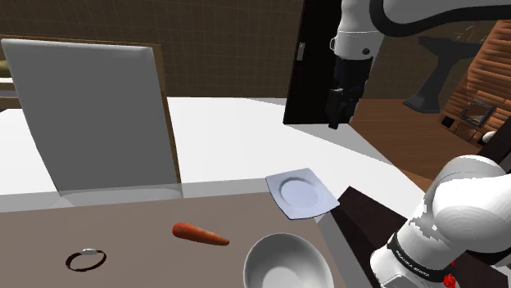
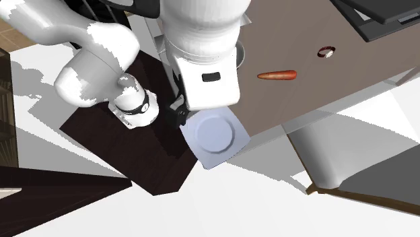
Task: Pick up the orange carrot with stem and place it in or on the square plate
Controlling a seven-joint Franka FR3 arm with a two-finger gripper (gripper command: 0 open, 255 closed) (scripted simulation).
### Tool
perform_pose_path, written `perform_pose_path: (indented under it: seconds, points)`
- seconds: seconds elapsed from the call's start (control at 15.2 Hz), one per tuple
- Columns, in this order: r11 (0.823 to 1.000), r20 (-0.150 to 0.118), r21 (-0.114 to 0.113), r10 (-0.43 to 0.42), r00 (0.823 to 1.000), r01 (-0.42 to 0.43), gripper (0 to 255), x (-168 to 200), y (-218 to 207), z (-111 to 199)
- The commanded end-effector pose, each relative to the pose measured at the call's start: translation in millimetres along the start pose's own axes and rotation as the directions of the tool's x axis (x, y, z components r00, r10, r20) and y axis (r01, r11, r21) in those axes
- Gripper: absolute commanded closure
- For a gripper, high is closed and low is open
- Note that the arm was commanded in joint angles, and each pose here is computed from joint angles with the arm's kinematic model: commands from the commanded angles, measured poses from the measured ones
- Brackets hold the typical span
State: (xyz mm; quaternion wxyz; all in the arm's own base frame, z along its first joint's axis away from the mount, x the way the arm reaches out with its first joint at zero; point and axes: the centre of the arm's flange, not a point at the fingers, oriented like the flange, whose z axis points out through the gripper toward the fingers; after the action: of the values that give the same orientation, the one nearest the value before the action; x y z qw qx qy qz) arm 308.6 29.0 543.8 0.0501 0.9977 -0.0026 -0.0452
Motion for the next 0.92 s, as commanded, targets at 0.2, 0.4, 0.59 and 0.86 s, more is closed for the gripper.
perform_pose_path:
  seconds: [0.2, 0.4, 0.59, 0.86]
  points:
    - [0.999, -0.013, 0.008, -0.045, 0.999, 0.045, 0, 17, -28, 18]
    - [0.996, -0.026, 0.016, -0.091, 0.996, 0.091, 0, 33, -57, 36]
    - [0.99, -0.04, 0.023, -0.135, 0.99, 0.136, 0, 48, -87, 54]
    - [0.98, -0.059, 0.032, -0.195, 0.979, 0.197, 0, 66, -128, 77]
